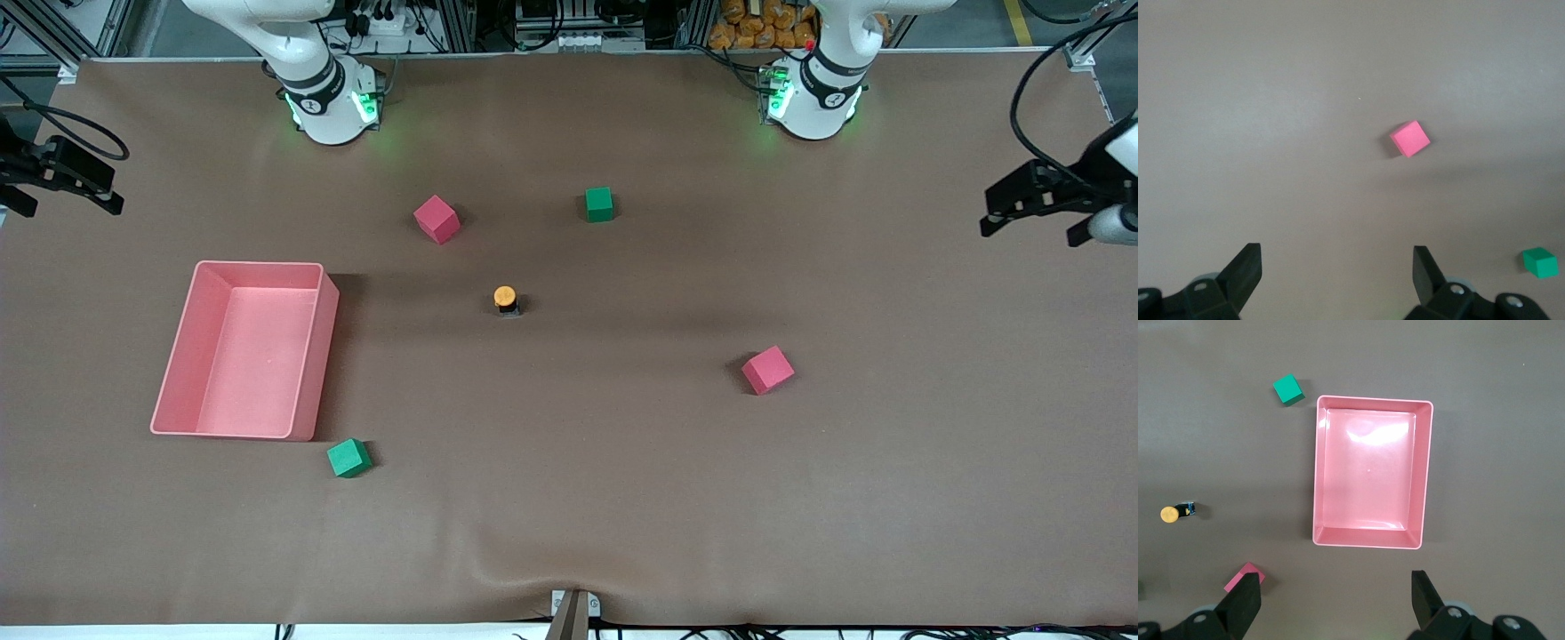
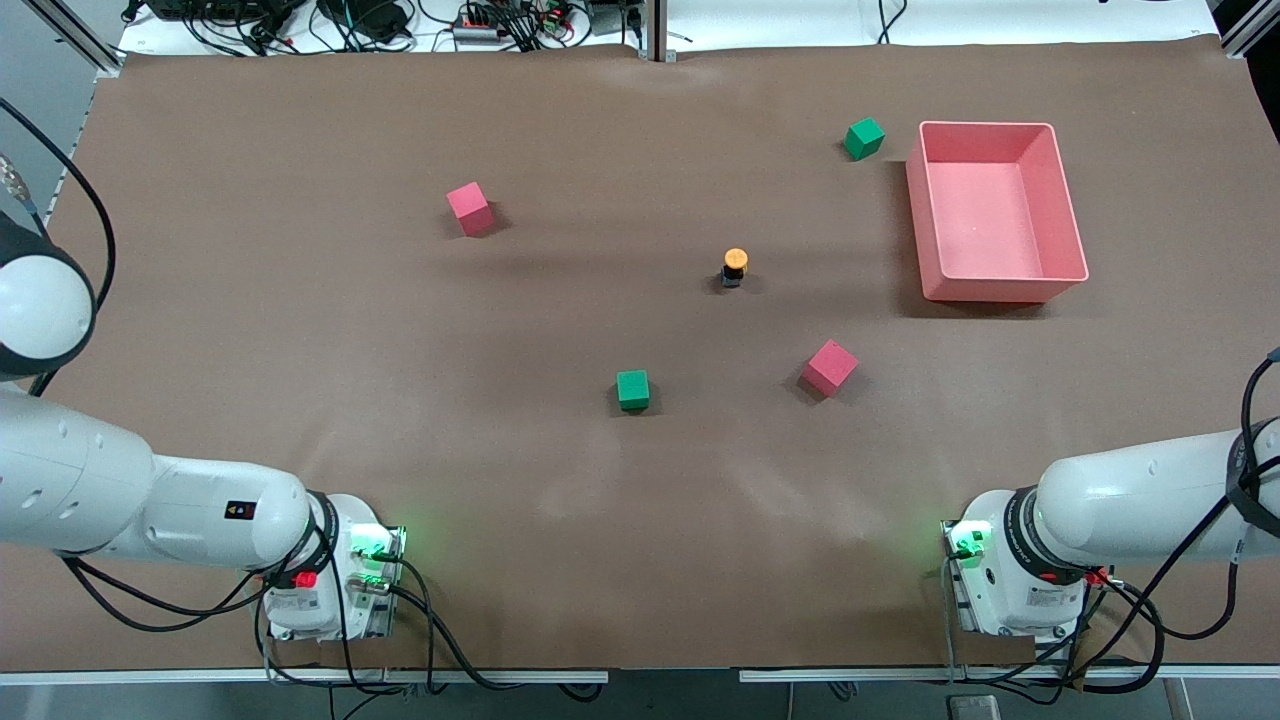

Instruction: Place and upright button with both arms

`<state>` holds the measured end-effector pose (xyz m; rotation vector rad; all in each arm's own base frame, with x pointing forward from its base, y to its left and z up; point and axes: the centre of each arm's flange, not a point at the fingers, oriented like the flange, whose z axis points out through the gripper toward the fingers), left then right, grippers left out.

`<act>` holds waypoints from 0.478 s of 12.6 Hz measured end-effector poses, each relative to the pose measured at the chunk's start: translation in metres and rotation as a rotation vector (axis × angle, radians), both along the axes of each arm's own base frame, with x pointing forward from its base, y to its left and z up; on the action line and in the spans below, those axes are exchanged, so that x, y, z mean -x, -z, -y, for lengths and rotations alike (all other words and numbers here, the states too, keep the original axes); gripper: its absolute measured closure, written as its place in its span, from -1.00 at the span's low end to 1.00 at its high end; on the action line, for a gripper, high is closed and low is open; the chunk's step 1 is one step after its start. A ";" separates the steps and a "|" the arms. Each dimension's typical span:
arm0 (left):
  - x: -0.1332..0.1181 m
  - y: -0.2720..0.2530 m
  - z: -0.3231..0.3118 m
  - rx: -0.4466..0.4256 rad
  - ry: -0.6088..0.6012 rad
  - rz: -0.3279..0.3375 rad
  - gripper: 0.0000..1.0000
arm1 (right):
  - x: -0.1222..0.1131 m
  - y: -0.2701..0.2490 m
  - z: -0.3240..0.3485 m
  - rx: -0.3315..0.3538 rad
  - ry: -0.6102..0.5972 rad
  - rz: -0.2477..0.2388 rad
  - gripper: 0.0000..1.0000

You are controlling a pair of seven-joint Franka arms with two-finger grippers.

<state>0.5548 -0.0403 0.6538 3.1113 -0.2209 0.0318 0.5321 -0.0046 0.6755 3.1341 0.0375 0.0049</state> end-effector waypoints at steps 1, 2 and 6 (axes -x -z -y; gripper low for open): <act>0.004 -0.001 0.006 -0.005 0.007 -0.001 -1.00 | 0.000 0.000 0.000 0.000 0.000 0.000 -1.00; 0.010 -0.004 0.014 -0.017 0.013 0.002 -1.00 | 0.000 0.000 0.000 0.000 0.000 0.000 -1.00; 0.042 -0.023 0.026 -0.048 0.030 0.022 -1.00 | 0.000 0.000 0.000 0.000 0.001 0.000 -1.00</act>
